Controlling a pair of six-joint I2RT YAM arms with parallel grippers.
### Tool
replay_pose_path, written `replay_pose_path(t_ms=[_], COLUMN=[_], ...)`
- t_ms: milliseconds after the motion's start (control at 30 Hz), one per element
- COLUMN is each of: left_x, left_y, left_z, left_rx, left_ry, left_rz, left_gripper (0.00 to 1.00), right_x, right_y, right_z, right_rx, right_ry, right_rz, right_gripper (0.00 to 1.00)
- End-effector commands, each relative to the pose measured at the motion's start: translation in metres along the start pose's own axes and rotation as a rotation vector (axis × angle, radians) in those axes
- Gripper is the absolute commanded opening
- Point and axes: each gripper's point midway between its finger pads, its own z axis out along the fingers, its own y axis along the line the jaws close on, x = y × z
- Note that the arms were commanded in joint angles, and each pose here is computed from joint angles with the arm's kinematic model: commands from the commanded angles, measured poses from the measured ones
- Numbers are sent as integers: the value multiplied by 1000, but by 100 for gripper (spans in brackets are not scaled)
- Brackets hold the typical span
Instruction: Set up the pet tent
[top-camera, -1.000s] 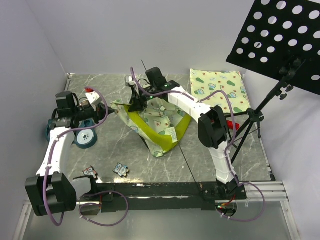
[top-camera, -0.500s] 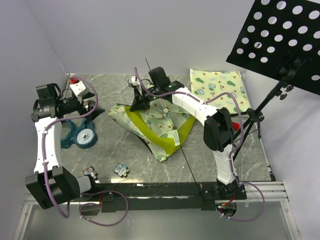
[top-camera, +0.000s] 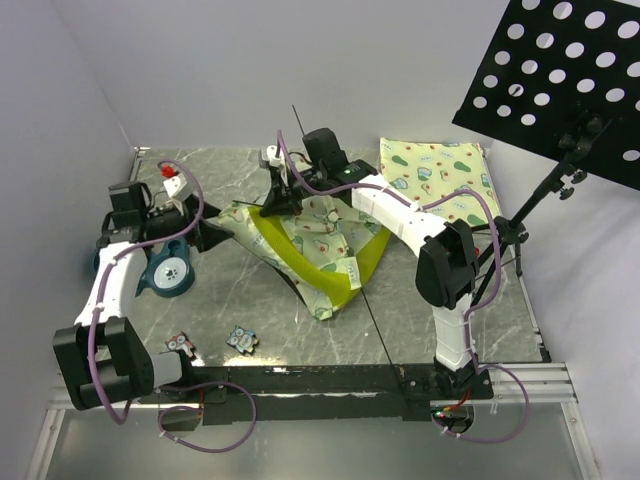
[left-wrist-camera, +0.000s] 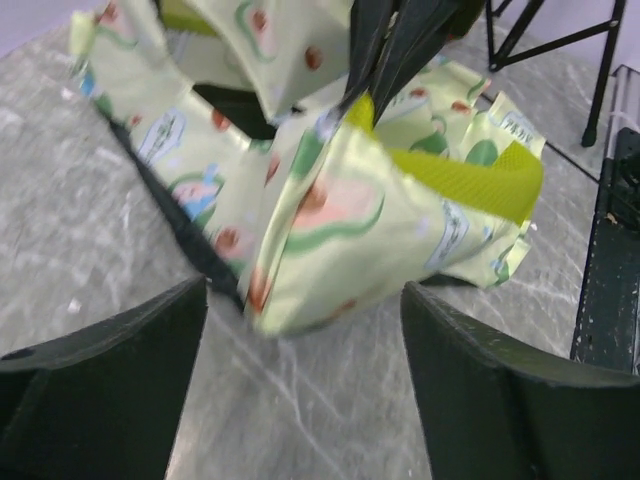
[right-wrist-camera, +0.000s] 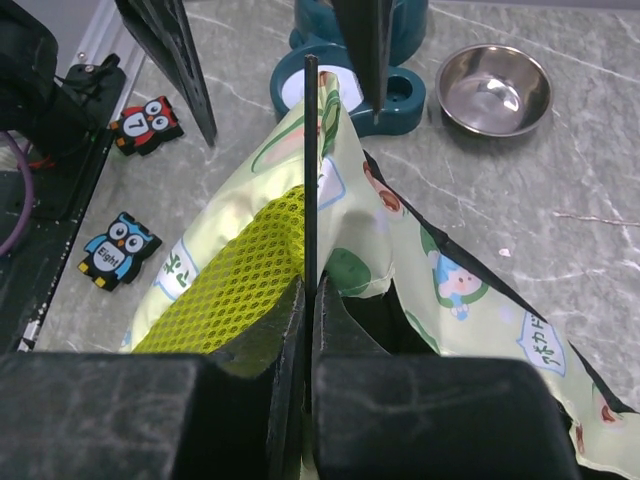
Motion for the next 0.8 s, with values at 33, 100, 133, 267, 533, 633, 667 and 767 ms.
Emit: replay_pose_path(t_ms=[33,100,133,267,533,633,667,767], left_x=[-25,-21,-21,-22,-34,-38,-40,-38], left_y=[2,4,3,-3,-10,-11,-10,-11], left_z=[22,23,23,18,3,-1,-1,-2], left_rx=[28,29,34,52,14,-1,-2,22], left_ry=[-65,-62,-59,-27,44,56,58,81], left_rz=[90,77,85,132,421,502,510,512], left_gripper=[67,52,43,12,1,1,1,1], right_x=[-42,-44,-45,-47,-53,-63,-66,-76], right_y=[11,12,14,17,30,29,29,26], right_z=[-17,-18,-19,-22,-27,-26,-25,-24], right_rx=[-8,-5,-3,4,-16,-8,-10,-9], right_ry=[-82,-88,-91,-96,-104,-133,-141,-173], right_rz=[-91,-93,-94,-95,-39,-21,-16,-19], right_gripper=[0,0,0,0,36,43,43,40])
